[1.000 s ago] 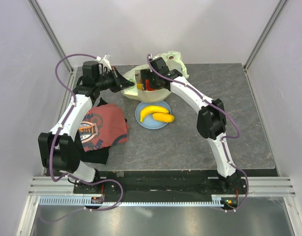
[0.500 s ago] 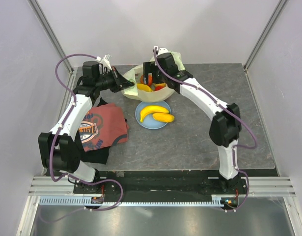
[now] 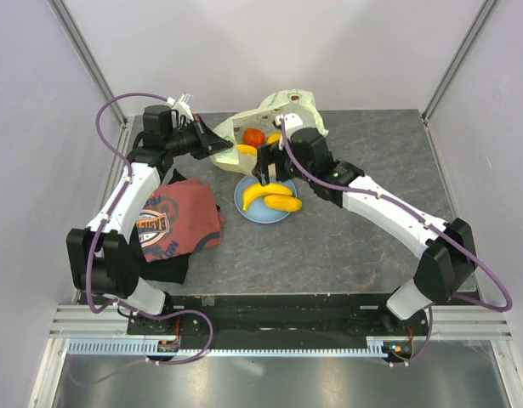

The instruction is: Place the fruits into the plastic bag

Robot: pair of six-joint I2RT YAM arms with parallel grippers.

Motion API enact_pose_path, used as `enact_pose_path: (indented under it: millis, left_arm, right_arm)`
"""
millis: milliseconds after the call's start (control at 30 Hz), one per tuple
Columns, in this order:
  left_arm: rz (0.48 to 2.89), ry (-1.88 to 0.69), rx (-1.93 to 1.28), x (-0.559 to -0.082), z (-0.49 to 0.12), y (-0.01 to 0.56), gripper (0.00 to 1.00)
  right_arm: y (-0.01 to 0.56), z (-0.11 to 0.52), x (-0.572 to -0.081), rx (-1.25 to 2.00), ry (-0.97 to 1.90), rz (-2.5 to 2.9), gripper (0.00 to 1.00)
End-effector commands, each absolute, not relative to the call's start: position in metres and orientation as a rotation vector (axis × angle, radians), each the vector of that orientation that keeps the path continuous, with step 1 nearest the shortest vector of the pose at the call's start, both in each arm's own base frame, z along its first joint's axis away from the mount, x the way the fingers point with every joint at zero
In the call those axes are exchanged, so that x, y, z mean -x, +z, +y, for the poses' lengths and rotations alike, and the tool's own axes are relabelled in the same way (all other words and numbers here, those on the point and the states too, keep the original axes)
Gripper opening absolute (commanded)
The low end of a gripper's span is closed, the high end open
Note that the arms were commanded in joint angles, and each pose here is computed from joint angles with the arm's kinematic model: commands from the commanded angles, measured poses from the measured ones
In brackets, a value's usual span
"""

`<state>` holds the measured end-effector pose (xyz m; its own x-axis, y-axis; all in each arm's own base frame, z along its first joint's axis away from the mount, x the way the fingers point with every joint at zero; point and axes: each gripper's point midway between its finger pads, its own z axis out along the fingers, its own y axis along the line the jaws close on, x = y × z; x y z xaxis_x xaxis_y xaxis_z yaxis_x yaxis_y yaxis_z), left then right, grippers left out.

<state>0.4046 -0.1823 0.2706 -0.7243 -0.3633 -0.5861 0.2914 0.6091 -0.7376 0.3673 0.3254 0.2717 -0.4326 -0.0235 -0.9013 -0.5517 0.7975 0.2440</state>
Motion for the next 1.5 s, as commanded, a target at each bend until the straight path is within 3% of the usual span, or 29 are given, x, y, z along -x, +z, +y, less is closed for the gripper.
enact_pose_path:
  millis: [0,400,567,900,1467]
  left_arm:
    - [2.074,-1.155,0.055,-0.407,-0.186,0.277,0.02]
    - [2.082,-1.156,0.036,-0.400,-0.186,0.276,0.01]
    - [2.076,-1.148,0.039,-0.400,-0.185,0.278,0.01]
    - [2.081,-1.150,0.044,-0.401,-0.185,0.277,0.01]
    - [2.090,-1.155,0.046,-0.399,-0.185,0.273,0.01]
  right_arm:
    - [0.211,0.294,-0.348,0.448,0.511,2.114,0.96]
    - [0.134,0.254,-0.354,0.721,0.290,2.319,0.96]
    - [0.112,0.259,-0.359,0.822,0.269,2.363,0.87]
    - [0.098,0.269,-0.361,0.896,0.300,2.374,0.82]
    - [0.068,0.277,-0.350,1.047,0.233,2.423,0.64]
